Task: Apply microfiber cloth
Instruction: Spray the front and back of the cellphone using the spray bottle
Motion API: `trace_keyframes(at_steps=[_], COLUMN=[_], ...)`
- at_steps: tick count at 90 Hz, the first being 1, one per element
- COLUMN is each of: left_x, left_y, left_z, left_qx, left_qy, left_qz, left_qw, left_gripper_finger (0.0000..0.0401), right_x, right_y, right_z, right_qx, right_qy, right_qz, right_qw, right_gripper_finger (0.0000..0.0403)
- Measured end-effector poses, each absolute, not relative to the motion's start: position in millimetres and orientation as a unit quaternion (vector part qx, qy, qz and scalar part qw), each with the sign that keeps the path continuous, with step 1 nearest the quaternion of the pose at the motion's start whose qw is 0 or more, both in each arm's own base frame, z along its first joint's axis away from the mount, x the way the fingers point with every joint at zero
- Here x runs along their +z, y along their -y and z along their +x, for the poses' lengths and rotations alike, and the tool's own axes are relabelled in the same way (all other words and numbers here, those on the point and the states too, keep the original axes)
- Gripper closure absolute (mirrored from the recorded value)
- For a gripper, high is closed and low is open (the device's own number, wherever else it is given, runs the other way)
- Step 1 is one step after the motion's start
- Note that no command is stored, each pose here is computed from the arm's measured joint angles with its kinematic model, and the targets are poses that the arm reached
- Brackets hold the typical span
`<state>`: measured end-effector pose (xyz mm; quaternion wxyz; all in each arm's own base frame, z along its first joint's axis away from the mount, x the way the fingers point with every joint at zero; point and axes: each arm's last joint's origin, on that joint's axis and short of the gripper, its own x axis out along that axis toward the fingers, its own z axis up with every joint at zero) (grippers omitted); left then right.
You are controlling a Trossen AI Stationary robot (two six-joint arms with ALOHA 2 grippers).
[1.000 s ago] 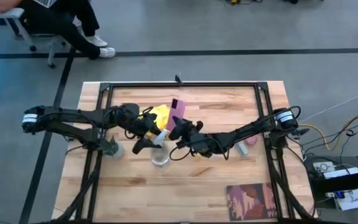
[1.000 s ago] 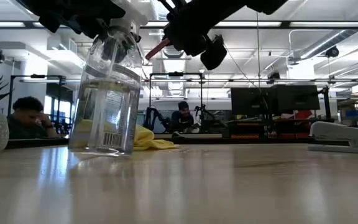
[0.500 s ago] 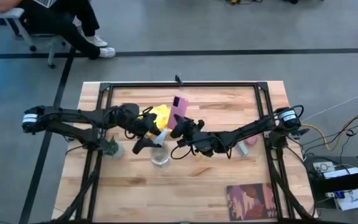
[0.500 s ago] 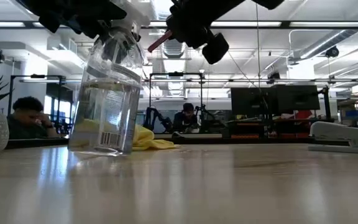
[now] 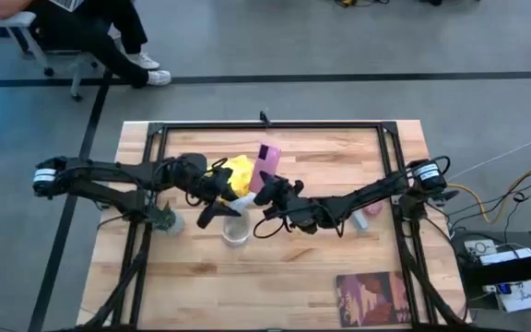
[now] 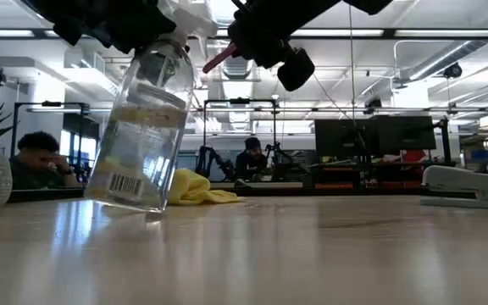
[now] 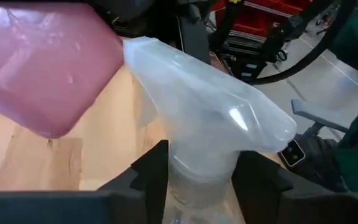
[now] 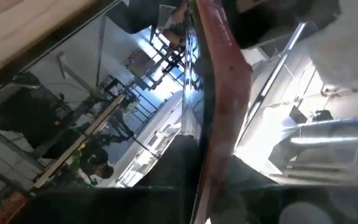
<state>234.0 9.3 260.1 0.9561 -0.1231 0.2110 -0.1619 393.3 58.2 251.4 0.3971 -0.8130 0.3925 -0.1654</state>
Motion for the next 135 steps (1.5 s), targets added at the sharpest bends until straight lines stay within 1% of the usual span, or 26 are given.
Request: trace_keyframes(at_steps=[12, 19, 27, 41, 53, 63, 70, 81, 93, 104, 124, 135], left_x=[258.9, 259.5, 260.7, 265.0, 266.6, 265.4, 263.2, 258.5, 254.2, 255.6, 259.7, 262.5], left_y=[-7.9, -6.6, -5.0, -0.9, -0.1, -1.3, -1.5, -1.8, 1.2, 9.3, 28.4, 29.3], left_z=[233.1, 232.7, 231.7, 228.4, 224.3, 224.0, 225.8, 228.8, 230.8, 232.0, 234.3, 231.4], left_qx=[-0.178, -0.199, -0.206, -0.217, -0.223, -0.210, -0.213, -0.213, -0.214, -0.216, -0.171, -0.167], left_qy=[-0.220, -0.219, -0.219, -0.209, -0.200, -0.198, -0.199, -0.210, -0.228, -0.225, -0.204, -0.200], left_qz=[-0.133, -0.140, -0.149, -0.136, -0.079, -0.025, -0.004, -0.005, -0.029, -0.041, -0.009, -0.007], left_qw=[0.950, 0.945, 0.942, 0.944, 0.951, 0.957, 0.957, 0.954, 0.949, 0.949, 0.964, 0.965], left_gripper_finger=[0.0219, 0.0200, 0.0182, 0.0163, 0.0154, 0.0150, 0.0147, 0.0141, 0.0132, 0.0127, 0.0127, 0.0127], right_x=[250.7, 250.0, 249.7, 247.7, 247.6, 247.4, 247.2, 245.3, 244.8, 244.8, 244.0, 242.5], right_y=[-58.1, -59.4, -60.6, -61.6, -61.8, -62.6, -64.0, -66.3, -66.6, -66.4, -67.6, -71.7], right_z=[392.6, 392.2, 392.2, 392.7, 392.9, 392.7, 392.5, 391.5, 391.4, 391.4, 390.9, 389.8], right_qx=[-0.176, -0.175, -0.171, -0.145, -0.143, -0.148, -0.150, -0.144, -0.144, -0.145, -0.145, -0.139], right_qy=[-0.395, -0.394, -0.390, -0.376, -0.374, -0.371, -0.369, -0.372, -0.373, -0.372, -0.371, -0.365], right_qz=[-0.803, -0.803, -0.806, -0.828, -0.830, -0.824, -0.821, -0.823, -0.821, -0.820, -0.820, -0.823], right_qw=[0.411, 0.411, 0.411, 0.390, 0.389, 0.401, 0.409, 0.405, 0.408, 0.410, 0.412, 0.412], right_gripper_finger=[0.0400, 0.0400, 0.0400, 0.0400, 0.0400, 0.0400, 0.0400, 0.0400, 0.0400, 0.0400, 0.0400, 0.0400])
